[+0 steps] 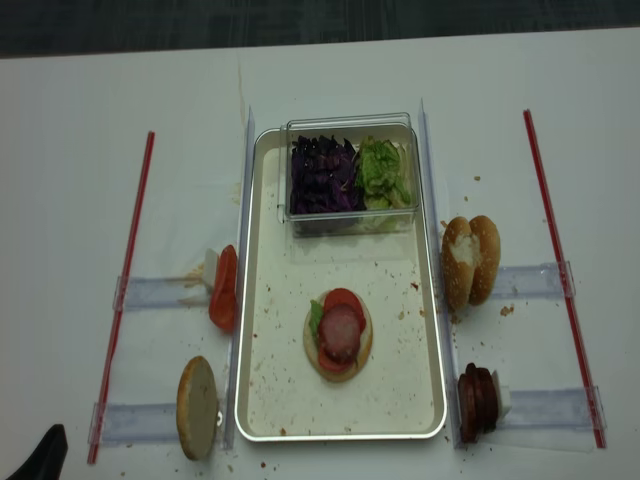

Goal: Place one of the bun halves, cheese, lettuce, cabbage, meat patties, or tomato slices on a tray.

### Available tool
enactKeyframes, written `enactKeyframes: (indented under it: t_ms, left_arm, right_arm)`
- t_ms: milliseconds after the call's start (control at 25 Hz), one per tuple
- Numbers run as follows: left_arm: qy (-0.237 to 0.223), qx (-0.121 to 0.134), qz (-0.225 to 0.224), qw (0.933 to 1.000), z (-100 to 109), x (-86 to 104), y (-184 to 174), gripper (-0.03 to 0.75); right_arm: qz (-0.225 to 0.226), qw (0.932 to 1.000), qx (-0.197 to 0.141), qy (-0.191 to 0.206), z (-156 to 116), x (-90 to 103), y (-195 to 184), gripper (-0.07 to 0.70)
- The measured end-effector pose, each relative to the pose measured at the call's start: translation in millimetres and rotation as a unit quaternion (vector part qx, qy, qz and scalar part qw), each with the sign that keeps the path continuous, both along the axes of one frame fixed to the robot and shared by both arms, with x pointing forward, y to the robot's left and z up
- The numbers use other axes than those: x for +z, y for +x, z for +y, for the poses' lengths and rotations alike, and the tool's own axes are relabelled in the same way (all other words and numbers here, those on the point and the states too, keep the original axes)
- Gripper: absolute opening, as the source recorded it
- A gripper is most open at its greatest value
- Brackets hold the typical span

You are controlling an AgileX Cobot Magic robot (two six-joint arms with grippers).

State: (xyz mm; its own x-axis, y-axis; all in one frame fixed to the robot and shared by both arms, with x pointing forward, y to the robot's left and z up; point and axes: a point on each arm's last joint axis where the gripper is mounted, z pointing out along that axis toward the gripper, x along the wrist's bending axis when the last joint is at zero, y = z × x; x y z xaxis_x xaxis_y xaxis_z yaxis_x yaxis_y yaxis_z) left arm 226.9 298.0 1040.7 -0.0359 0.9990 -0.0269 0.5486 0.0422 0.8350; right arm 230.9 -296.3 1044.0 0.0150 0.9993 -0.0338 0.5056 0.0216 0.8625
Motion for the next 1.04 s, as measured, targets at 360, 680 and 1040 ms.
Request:
enactKeyframes:
  t_ms: [360,680,1040]
  left_arm:
    - [0.000,0.000,0.000,1.0000,0.0,0.0,0.0,0.670]
    - [0.000,0.000,0.000,1.0000,0.0,0.0,0.0,0.670]
    - [0.000,0.000,0.000,1.0000,0.0,0.0,0.0,0.670]
  right_arm:
    - [0.000,1.0000,0.000,0.000,0.0,0.0,0.0,0.608]
    - [0.000,1.0000,0.000,0.000,0.0,0.0,0.0,0.607]
    - [0.000,1.0000,0.000,0.000,0.0,0.0,0.0,0.607]
